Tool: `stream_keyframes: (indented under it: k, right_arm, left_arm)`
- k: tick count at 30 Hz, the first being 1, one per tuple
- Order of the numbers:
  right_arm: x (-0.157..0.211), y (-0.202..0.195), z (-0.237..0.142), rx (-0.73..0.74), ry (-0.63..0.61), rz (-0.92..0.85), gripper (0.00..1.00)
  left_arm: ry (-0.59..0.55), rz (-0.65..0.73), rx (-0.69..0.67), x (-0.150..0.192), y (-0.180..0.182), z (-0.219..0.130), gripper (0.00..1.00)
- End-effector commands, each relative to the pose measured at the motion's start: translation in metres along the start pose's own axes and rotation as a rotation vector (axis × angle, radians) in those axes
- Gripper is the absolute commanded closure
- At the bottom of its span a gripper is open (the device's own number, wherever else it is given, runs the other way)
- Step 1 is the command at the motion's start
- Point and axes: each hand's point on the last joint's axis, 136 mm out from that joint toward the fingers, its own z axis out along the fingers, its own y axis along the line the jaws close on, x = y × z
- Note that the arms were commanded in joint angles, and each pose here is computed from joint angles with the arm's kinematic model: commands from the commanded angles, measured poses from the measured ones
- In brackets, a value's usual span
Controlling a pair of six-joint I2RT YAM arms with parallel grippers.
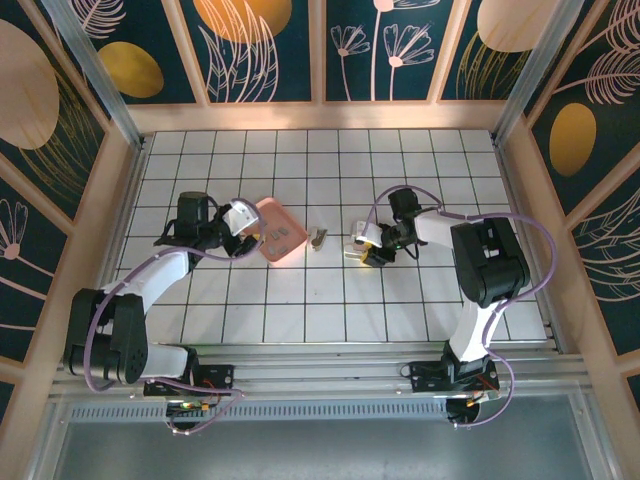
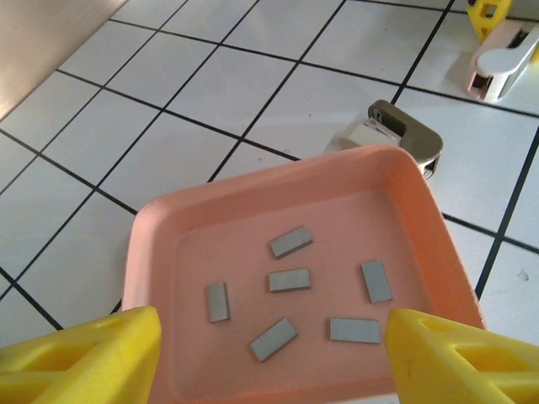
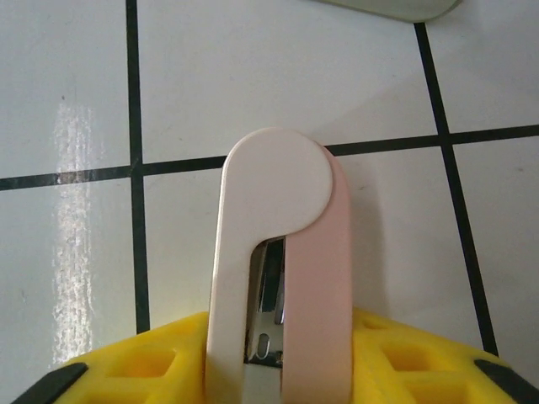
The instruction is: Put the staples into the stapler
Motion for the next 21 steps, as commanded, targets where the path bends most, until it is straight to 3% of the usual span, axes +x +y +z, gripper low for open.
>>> stream_keyframes:
  k: [1,7,17,21]
  right_arm:
    - [-0.003,-0.01,-0.004,0.046,-0.002,-0.061,0.67]
    - [-0.046,-0.024,-0.034,0.21,-0.145,-0.207,0.69]
    - [-0.137,-0.024,-0.076,0.531,-0.366,-0.466,0.68]
    - [-0.159,-0.017,-0.083,0.578,-0.425,-0.518,0.68]
  left_arm:
    - [-0.036,-0.073,0.047,-0.019,-0.001,0.002,0.32]
    - [-0.097,-0.292,0.129,-0.052,-0.006,0.004,0.39]
    - [-0.098,-0.6,0.293,-0.109,-0.048,0.02,0.36]
    - [-0.124,-0.632,0.404,-0.13,-0.064,0.018,0.39]
